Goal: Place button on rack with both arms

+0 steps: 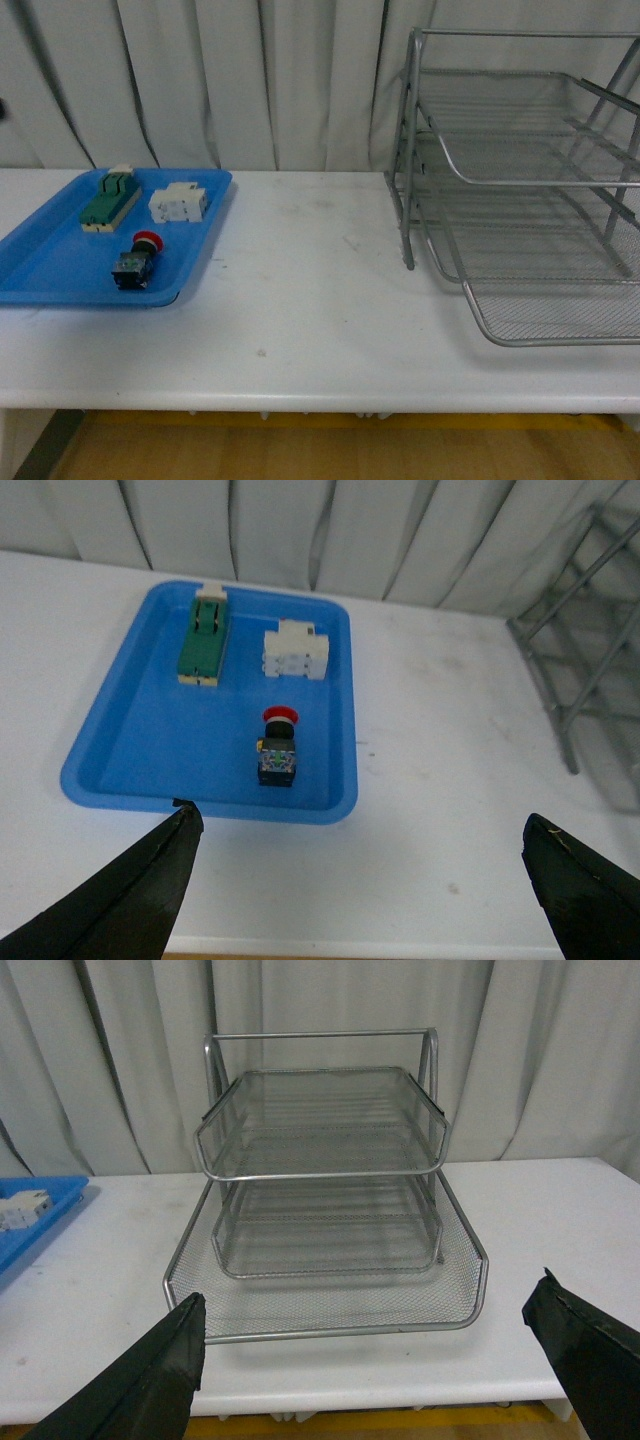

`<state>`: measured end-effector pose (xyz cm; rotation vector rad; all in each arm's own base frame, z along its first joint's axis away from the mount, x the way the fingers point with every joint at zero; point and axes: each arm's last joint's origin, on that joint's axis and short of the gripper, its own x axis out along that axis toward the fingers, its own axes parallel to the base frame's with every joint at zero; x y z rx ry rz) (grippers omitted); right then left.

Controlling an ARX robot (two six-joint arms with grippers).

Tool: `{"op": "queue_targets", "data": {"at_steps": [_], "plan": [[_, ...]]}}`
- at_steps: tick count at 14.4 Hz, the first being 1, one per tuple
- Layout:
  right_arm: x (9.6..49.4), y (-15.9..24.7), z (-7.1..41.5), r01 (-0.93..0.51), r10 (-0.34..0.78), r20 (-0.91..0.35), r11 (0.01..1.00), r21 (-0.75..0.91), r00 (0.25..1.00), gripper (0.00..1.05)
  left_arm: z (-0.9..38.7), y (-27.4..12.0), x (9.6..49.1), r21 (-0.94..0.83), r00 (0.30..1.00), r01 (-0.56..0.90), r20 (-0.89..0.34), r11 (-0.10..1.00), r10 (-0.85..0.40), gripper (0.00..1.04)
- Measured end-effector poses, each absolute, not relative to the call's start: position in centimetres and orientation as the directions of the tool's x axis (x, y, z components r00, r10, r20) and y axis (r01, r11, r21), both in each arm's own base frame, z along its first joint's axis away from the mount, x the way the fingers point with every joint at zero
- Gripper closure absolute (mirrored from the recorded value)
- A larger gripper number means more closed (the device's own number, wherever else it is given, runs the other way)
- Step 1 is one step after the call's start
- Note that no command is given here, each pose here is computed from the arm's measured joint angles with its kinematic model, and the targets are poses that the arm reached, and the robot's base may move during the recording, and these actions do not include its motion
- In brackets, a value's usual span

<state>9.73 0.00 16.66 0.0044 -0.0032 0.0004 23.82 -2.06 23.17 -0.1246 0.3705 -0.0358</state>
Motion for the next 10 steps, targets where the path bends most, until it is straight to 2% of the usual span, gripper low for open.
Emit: {"op": "queue_targets", "data": {"at_steps": [5, 7, 10], "plan": [[9.7, 0.0, 16.7, 0.000, 0.000, 0.003, 1.000, 0.005, 1.000, 0.06, 18.3, -4.3, 38.4, 0.017, 0.804, 0.052, -0.594, 0.998, -0.032, 0.07], [9.7, 0.0, 16.7, 0.000, 0.000, 0.003, 1.000, 0.004, 1.000, 0.06, 15.4, -3.9, 41.6, 0.074, 0.749, 0.039, -0.662, 0.996, 0.020, 0.07], [9.7, 0.0, 16.7, 0.000, 0.000, 0.003, 1.000, 0.005, 1.000, 0.06, 12.7, -2.0, 44.3, 0.111, 0.713, 0.017, -0.698, 0.994, 0.066, 0.07]]}}
